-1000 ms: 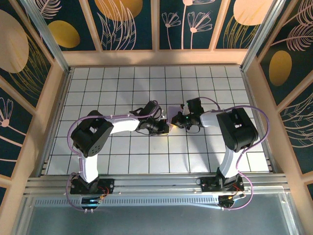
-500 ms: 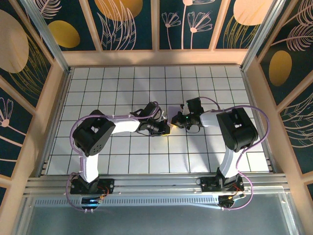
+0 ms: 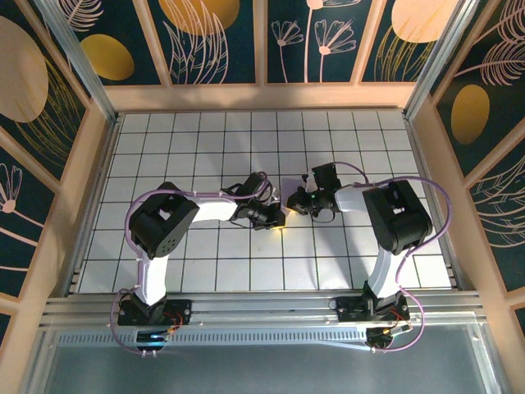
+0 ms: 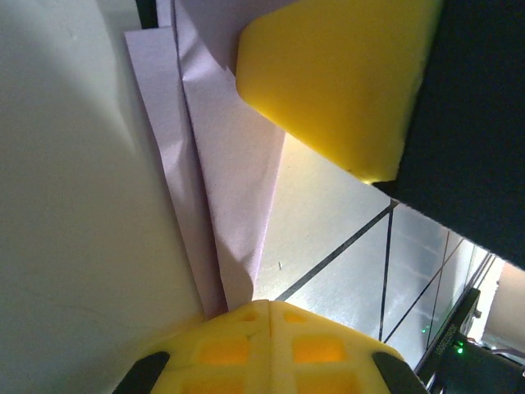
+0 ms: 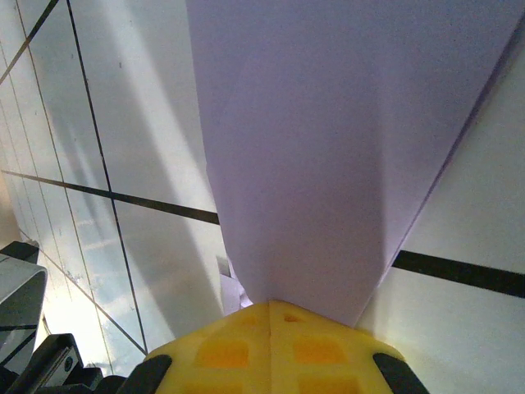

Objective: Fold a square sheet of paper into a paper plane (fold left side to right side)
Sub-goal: Fold the wing for the fifth time at the center of the table.

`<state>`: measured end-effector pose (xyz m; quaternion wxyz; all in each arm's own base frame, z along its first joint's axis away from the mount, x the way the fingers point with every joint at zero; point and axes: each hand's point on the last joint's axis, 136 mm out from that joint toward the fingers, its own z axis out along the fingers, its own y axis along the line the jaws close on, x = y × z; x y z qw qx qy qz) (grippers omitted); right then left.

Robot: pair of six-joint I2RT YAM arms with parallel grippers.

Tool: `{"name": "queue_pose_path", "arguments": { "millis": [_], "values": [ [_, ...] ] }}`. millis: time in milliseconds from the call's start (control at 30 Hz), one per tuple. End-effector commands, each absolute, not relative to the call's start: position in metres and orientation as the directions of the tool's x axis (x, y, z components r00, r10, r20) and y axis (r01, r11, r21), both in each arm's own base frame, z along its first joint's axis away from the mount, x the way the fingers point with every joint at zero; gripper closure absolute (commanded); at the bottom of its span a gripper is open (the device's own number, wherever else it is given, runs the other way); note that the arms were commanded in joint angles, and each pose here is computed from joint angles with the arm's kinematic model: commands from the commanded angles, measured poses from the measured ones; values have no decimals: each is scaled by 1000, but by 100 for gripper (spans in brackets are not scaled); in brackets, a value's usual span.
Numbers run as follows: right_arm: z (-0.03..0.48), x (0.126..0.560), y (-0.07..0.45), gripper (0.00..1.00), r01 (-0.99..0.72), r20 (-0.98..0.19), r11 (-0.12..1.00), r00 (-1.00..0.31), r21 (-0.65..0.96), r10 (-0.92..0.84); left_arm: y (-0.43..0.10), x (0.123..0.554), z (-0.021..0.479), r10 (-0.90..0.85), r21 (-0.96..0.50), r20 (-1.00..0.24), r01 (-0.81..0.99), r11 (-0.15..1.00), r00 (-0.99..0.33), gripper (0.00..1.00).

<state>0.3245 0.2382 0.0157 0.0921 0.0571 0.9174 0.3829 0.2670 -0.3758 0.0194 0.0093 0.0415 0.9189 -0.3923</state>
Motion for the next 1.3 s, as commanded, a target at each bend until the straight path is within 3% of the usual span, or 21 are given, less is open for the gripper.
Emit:
{"name": "queue_pose_path", "arguments": {
  "millis": [0,1267],
  "values": [
    [-26,295,222,100,112,-25,793,-987,598,159,-373,265,12,64,-718,-26,64,693,-998,96],
    [-29,294,222,100,111,-19,806,-989,581,150,-358,259,7,66,-681,-45,79,728,-997,98]
  ]
}}
